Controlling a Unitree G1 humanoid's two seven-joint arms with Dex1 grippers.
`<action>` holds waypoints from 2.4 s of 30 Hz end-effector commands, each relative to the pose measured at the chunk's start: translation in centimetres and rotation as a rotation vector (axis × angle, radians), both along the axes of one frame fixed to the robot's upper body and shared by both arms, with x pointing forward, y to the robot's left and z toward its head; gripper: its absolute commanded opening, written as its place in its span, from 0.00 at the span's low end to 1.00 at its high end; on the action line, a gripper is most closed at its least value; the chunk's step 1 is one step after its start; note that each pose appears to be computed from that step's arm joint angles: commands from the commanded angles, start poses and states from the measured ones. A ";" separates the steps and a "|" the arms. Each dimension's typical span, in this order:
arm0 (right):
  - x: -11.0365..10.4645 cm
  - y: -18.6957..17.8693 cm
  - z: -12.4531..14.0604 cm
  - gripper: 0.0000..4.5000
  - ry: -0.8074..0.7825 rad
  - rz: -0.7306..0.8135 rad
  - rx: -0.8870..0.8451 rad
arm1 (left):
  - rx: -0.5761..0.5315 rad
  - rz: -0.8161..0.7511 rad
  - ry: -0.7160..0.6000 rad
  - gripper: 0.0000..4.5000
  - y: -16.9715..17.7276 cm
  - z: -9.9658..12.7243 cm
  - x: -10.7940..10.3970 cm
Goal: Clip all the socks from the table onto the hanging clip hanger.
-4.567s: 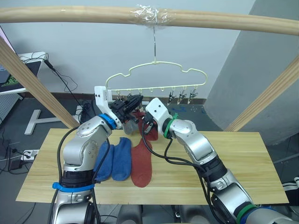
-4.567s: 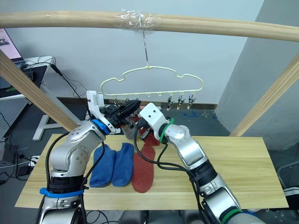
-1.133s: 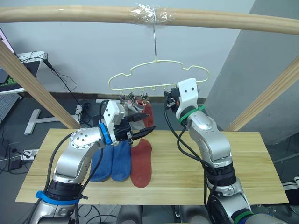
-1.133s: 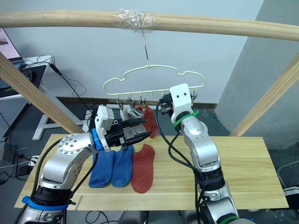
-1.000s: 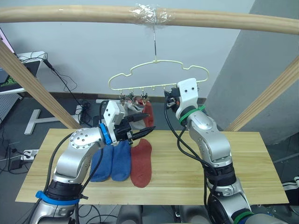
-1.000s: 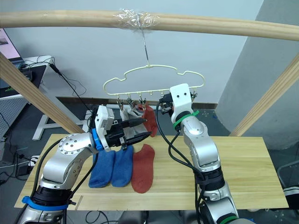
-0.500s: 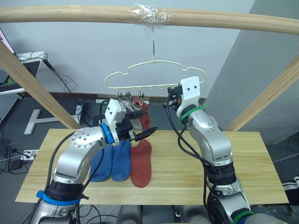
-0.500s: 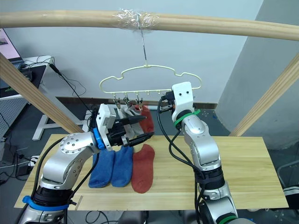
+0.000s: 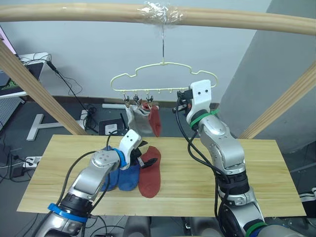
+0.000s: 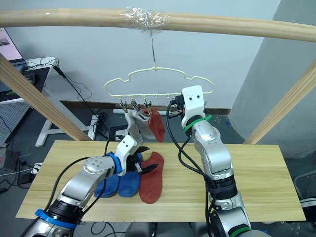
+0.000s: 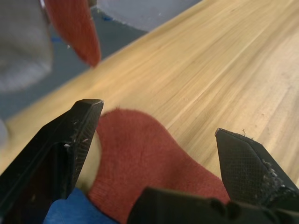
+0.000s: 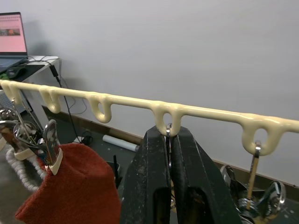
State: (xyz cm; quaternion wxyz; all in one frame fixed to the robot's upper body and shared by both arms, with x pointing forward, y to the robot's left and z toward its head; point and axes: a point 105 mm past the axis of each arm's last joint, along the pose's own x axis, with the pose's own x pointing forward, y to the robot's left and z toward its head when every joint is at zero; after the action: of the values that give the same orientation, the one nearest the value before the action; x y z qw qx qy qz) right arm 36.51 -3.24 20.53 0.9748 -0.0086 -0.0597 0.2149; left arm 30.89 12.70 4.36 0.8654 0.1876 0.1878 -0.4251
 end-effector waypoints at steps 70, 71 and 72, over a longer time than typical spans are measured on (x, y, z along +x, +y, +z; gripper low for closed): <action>-1.5 1.5 0.6 0.50 0.059 0.094 0.044 | -0.008 -0.228 -0.929 0.00 -7.3 10.2 4.9; -1.5 1.5 0.5 0.59 0.062 0.089 0.037 | -0.020 -0.228 -0.916 0.06 -7.2 10.1 4.8; -1.5 1.4 0.4 0.67 0.062 0.088 0.031 | -0.013 -0.229 -0.911 0.12 -7.1 10.0 4.8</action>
State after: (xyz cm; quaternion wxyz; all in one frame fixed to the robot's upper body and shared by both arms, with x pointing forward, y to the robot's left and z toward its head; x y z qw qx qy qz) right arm 35.30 -1.67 19.74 0.9657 0.0151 -0.0104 0.2592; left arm 35.93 5.54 13.27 0.8054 0.3829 -0.2168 -0.3971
